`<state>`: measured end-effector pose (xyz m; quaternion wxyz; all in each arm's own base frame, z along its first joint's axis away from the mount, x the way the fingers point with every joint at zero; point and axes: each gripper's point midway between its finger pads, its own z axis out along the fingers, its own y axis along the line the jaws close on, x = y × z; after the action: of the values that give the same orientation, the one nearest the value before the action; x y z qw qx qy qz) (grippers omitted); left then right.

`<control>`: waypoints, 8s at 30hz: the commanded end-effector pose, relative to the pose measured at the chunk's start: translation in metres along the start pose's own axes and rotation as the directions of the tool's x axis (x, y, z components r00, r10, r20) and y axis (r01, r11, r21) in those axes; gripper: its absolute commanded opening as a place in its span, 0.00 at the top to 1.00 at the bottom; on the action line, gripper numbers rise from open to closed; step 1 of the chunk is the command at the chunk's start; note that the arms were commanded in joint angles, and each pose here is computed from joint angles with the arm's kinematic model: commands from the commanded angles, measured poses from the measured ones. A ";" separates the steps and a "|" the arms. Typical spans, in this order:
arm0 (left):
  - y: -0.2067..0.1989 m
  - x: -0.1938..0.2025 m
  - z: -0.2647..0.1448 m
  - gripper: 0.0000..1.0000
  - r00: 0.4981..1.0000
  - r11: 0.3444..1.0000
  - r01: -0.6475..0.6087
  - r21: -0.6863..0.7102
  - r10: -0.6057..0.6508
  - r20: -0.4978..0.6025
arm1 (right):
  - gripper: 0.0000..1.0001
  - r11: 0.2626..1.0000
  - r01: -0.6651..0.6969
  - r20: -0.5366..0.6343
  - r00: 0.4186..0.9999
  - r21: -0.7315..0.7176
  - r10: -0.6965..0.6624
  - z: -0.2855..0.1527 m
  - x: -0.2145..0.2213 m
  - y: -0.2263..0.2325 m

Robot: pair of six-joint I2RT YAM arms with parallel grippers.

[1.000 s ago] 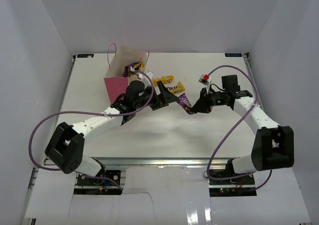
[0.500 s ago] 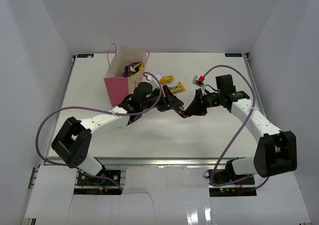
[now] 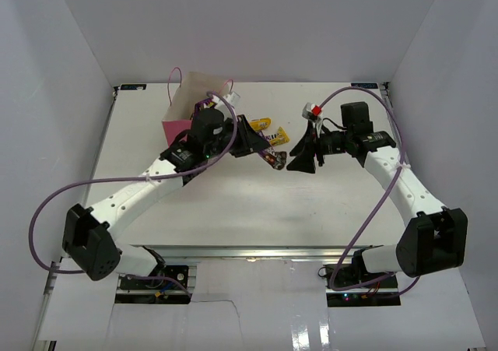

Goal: Place the snacks into the paper bag

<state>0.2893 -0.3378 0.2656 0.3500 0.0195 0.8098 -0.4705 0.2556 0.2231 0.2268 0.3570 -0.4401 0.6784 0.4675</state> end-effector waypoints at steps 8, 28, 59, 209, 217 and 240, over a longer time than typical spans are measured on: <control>0.007 -0.176 -0.155 0.73 0.870 0.868 -0.217 -0.447 0.380 0.315 | 0.30 0.988 0.118 -0.022 0.993 0.103 -0.116 -0.008 -0.021 -0.028; 0.109 -0.249 -0.130 0.73 0.800 0.565 -0.259 -0.783 0.580 0.154 | 0.30 0.986 0.059 -0.083 0.995 0.158 -0.047 0.001 0.002 -0.060; 0.044 -0.123 -0.206 0.02 0.870 0.886 -0.122 -0.447 0.312 0.382 | 0.21 0.663 0.723 -0.425 0.548 -0.194 -0.721 0.078 0.023 -0.239; 0.056 -0.062 -0.291 0.02 0.727 0.943 0.071 -0.324 0.173 0.664 | 0.92 0.467 0.246 0.237 0.613 0.849 -0.753 0.150 -0.356 -0.040; 0.059 -0.060 -0.287 0.02 0.736 0.942 0.064 -0.329 0.178 0.653 | 0.71 0.421 0.299 0.150 0.636 0.856 -0.757 0.157 -0.333 -0.058; 0.059 -0.056 -0.263 0.02 0.788 0.954 0.013 -0.300 0.176 0.591 | 0.18 0.813 0.461 0.140 0.834 0.355 -0.534 0.080 -0.241 -0.068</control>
<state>0.2040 -0.0758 0.3423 0.6201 -0.1684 0.7025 -0.3060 0.4348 0.3797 0.4505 0.7142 -0.4103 0.5330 0.1935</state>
